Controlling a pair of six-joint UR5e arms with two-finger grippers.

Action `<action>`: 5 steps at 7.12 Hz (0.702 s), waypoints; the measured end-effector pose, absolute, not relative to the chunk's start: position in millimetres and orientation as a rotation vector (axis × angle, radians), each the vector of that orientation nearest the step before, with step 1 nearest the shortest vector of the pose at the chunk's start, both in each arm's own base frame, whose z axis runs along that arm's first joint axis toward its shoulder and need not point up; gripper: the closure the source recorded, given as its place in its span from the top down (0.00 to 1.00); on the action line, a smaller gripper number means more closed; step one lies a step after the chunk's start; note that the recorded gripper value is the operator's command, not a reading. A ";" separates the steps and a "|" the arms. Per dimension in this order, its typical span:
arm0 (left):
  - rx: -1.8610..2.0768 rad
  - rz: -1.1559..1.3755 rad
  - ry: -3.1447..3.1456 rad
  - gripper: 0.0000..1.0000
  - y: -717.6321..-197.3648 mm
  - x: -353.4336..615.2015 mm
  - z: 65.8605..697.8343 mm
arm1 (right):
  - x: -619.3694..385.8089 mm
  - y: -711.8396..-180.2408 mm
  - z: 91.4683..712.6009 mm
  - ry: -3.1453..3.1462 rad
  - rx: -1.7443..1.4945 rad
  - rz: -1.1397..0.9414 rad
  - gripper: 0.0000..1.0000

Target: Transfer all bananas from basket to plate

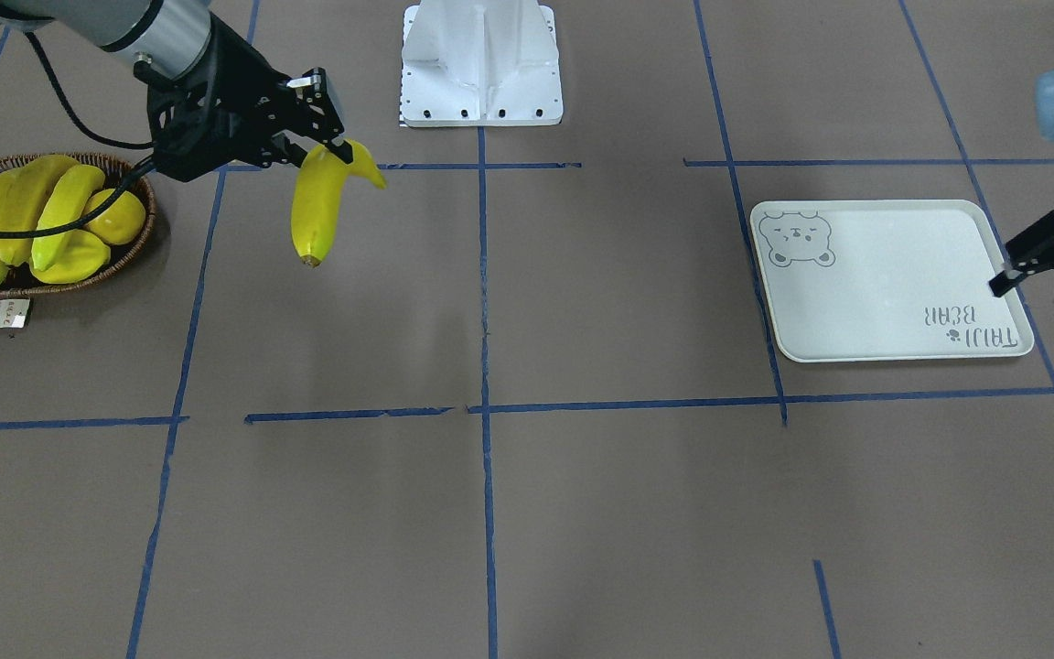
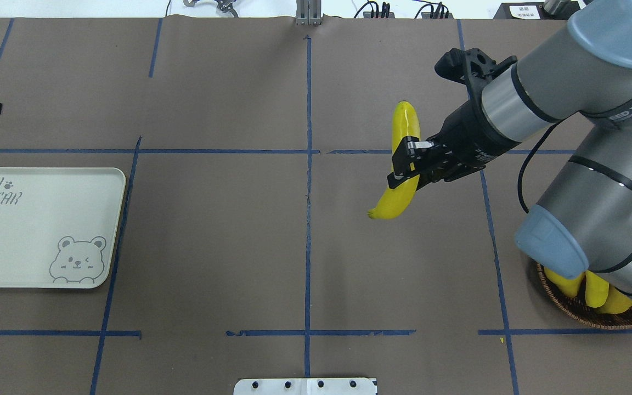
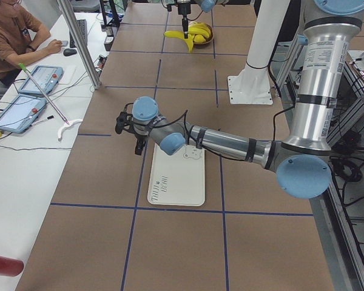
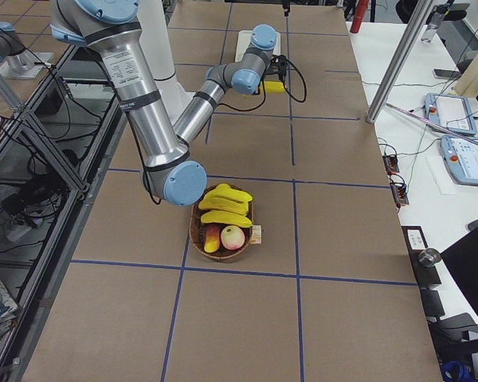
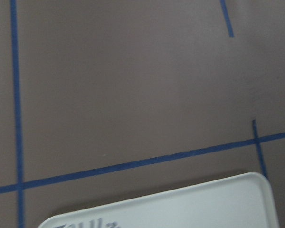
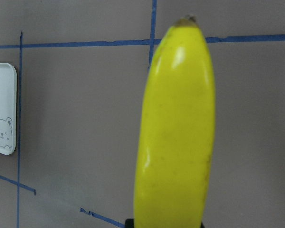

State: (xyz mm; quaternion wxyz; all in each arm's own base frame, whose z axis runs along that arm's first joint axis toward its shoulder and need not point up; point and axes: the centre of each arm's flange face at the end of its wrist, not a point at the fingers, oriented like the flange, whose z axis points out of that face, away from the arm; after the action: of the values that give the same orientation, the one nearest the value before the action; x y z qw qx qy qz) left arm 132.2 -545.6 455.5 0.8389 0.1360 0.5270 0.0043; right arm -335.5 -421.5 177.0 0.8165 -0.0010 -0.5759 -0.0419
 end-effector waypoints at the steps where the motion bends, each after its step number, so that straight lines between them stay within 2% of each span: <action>1: 0.269 0.006 1.211 0.98 -544.0 184.1 410.4 | -351.5 -413.3 162.6 -1.233 0.002 -0.067 0.00; 3: 0.205 -0.024 1.363 0.98 -532.9 255.4 328.1 | -380.0 -394.8 138.1 -1.249 0.000 -0.050 0.01; 5: 0.118 -0.112 1.520 0.97 -520.8 286.5 254.3 | -401.6 -377.3 124.0 -1.263 -0.003 -0.062 0.01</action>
State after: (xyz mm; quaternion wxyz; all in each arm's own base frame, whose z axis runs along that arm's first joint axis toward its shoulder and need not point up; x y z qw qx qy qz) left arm 286.5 -520.8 254.3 0.7217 0.0534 0.6882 -0.0505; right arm -401.6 -377.3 124.0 0.8067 -0.0013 -0.5903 -0.0291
